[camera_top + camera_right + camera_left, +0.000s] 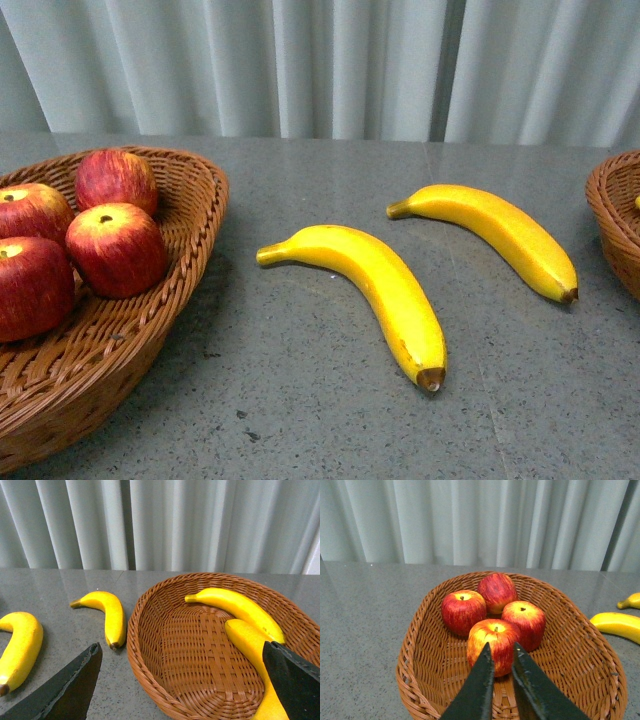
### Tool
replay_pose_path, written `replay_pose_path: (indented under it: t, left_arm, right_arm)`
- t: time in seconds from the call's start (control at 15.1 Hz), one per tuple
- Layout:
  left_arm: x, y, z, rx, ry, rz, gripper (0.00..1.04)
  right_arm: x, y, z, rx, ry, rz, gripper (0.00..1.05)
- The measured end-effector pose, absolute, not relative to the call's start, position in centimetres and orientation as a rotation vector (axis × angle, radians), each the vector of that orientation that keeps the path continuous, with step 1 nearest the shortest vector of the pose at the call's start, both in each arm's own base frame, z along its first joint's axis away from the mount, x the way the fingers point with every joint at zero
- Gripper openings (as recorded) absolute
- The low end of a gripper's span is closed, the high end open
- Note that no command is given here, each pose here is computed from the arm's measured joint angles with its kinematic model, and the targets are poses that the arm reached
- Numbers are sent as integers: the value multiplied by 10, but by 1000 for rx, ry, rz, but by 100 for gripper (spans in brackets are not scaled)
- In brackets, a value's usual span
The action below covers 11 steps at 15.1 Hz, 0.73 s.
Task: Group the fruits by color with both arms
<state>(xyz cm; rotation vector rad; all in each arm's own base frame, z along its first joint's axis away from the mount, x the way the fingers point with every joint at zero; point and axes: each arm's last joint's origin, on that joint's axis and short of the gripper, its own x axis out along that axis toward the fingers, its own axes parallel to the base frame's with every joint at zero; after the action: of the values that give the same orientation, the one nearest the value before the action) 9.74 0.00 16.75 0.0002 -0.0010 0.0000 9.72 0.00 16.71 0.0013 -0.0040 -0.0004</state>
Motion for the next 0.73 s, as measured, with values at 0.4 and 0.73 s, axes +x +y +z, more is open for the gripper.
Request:
replay_pose_path:
  t: [0.4,0.73]
  left_arm:
    - [97,0,167,0,-1,0,84]
    - [97,0,167,0,-1,0,98]
  right_arm:
    - [97,0,167,1,-4,0,98]
    - [97,0,167,1,-4,0,98]
